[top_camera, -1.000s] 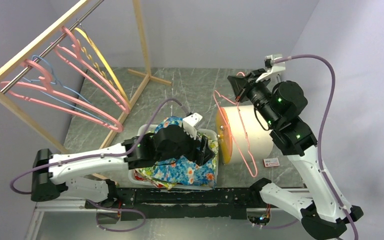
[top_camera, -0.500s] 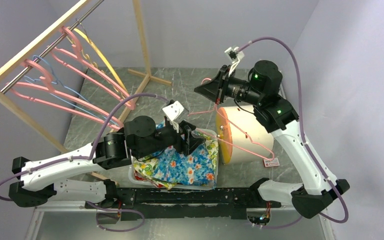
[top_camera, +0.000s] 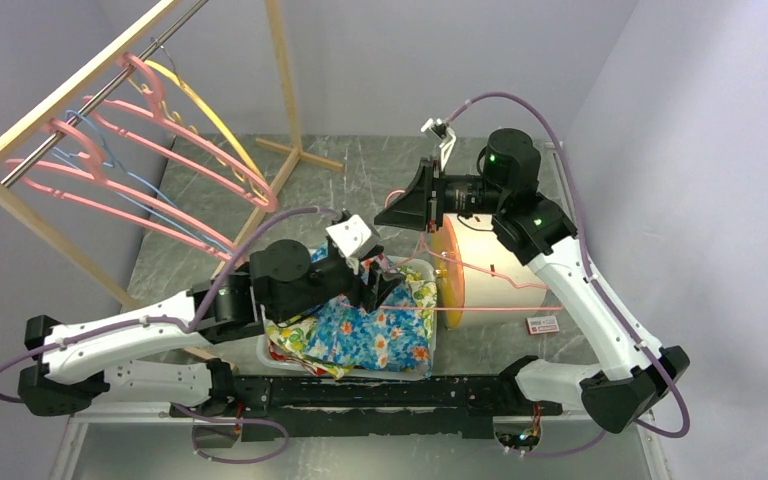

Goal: Remove the skirt from the hanger
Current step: Place the hanger at the clothesline.

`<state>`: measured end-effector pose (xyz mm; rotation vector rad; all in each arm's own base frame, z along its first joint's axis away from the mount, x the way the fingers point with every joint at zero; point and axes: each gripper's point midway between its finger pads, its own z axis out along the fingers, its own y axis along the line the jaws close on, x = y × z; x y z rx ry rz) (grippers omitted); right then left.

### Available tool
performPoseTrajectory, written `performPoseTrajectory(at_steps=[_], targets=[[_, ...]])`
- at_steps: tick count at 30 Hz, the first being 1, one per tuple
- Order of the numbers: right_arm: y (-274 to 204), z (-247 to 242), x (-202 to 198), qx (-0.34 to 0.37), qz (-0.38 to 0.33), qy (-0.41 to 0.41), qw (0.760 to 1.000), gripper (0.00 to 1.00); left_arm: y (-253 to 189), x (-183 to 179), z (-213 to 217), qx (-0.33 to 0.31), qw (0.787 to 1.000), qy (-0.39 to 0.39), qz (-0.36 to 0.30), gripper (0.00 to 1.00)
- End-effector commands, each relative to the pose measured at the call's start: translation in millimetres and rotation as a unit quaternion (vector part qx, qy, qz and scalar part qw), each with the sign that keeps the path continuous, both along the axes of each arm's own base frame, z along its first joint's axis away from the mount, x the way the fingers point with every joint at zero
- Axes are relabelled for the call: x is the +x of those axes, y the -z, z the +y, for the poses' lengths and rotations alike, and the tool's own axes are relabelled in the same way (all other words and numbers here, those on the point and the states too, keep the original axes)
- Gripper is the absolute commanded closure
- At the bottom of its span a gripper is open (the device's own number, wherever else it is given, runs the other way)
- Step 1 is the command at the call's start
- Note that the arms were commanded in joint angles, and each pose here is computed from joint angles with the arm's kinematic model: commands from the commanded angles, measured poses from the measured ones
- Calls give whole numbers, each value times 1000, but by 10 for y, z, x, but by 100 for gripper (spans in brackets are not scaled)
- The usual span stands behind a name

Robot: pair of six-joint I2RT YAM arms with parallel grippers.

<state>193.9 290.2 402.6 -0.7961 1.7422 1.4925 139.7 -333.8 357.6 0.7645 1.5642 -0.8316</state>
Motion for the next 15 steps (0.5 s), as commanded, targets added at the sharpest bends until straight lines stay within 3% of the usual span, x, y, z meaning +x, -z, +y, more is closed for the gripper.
performPoseTrajectory(at_steps=[1,6,15], targets=[[-143,-9,-276,38,12,-72,997,100,41,51,-160,-14,1000,-3,-9,34],[-94,-24,-317,39,24,-74,996,100,132,-74,-384,1,999,53,-11,44],[26,-61,-308,19,34,-53,998,100,258,38,-315,23,999,21,-19,85]])
